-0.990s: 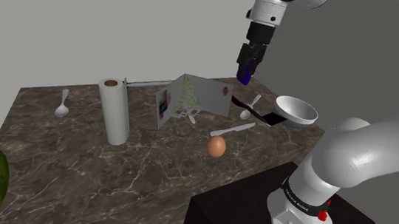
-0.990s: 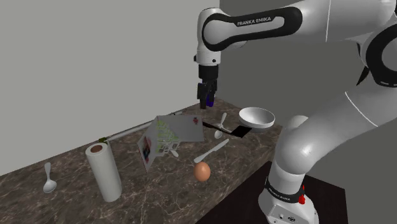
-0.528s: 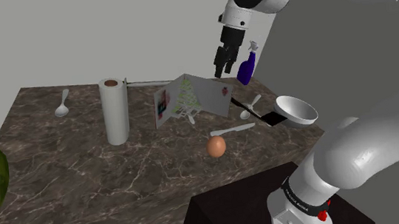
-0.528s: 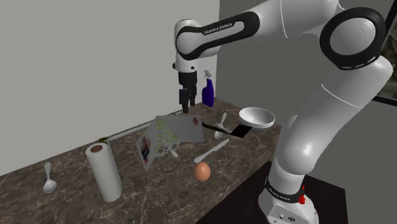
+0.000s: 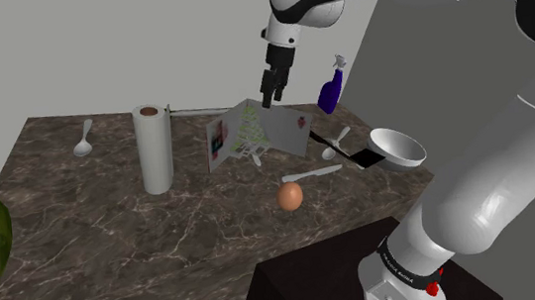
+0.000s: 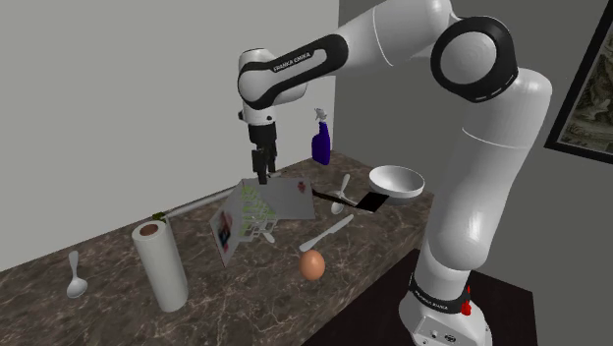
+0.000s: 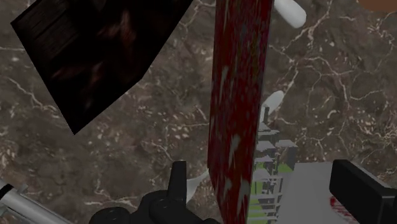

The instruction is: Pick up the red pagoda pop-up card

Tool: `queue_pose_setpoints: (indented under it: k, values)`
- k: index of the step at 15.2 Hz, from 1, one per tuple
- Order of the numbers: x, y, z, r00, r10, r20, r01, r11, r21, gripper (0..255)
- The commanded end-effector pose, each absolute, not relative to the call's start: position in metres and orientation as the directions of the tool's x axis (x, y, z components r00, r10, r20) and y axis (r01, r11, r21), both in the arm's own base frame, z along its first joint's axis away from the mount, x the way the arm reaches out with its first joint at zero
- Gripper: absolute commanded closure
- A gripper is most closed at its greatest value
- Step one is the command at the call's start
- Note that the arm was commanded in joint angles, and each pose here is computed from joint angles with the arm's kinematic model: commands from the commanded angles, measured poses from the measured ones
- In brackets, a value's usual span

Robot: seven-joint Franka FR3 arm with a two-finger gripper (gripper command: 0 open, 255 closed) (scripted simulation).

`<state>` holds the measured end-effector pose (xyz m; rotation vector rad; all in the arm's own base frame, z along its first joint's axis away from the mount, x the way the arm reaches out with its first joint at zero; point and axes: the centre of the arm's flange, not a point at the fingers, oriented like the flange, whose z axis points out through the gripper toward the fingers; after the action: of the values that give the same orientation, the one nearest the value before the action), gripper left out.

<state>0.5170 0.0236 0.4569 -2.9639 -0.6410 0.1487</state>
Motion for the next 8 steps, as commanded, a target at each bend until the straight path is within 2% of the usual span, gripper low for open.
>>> queue_pose_setpoints:
  k: [1, 7, 8]
  values:
    - [0.519, 0.024, 0.447, 0.905, 0.420, -0.073, 0.410, -0.904, -0.123, 0]
    - [0.519, 0.024, 0.423, 0.905, 0.420, -0.073, 0.410, -0.904, -0.123, 0]
    - [0.519, 0.025, 0.422, 0.905, 0.420, -0.073, 0.410, -0.904, -0.123, 255]
